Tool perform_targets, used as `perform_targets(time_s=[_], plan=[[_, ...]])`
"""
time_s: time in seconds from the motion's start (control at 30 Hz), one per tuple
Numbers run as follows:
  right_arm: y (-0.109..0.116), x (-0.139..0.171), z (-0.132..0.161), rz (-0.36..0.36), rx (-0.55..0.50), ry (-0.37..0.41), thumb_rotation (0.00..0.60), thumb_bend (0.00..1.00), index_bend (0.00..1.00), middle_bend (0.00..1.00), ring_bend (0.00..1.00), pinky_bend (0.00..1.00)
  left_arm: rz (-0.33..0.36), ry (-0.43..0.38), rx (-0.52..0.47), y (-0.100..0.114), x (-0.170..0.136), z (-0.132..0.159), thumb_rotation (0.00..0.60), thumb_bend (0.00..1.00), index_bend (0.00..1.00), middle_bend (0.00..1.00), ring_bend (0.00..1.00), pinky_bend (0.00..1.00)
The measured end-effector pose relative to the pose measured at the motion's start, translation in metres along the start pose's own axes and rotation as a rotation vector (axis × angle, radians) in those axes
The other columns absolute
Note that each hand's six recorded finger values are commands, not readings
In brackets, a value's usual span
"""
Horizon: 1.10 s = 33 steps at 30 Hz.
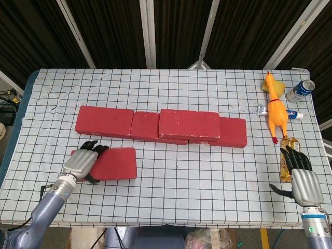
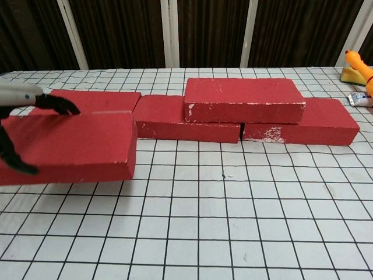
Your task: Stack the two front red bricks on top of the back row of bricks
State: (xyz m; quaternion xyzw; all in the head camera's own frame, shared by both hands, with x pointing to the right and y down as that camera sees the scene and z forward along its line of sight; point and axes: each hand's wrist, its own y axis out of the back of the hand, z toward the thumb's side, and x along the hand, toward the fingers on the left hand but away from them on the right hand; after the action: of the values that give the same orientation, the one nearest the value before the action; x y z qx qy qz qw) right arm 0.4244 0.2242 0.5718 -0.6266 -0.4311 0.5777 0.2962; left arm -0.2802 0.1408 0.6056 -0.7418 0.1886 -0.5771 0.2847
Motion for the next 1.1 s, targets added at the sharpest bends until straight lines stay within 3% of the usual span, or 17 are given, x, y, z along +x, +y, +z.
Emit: perform_targets(time_s=[0.27,0.47,0.73,1.1], plan=[[-0.004,-0.004,-0.002,0.011,0.009,-0.02,0.6,0.16,0.05,0.0,0.0,0.0,0.042,-0.05,0.034,0.09,0.019,0.011,0.6,0.01,0.26,0.25,0.0,0.0],[-0.003,-0.005,-0.003,0.003,0.01,-0.032,0.6,0.16,0.05,0.0,0.0,0.0,0.07,0.005,0.026,0.121,0.047,-0.011,0.6,0.01,0.27,0.26,0.0,0.0],[-0.004,-0.008,-0.007,-0.008,0.033,-0.059,0.6,0.16,0.05,0.0,0.0,0.0,0.067,0.033,-0.026,0.133,0.088,-0.03,0.6,0.01,0.27,0.26,0.0,0.0],[-0.006,-0.016,-0.018,-0.031,0.085,-0.131,0.6,0.16,0.05,0.0,0.0,0.0,-0.017,-0.051,-0.009,0.124,0.125,-0.016,0.6,0.01,0.28,0.26,0.0,0.0]])
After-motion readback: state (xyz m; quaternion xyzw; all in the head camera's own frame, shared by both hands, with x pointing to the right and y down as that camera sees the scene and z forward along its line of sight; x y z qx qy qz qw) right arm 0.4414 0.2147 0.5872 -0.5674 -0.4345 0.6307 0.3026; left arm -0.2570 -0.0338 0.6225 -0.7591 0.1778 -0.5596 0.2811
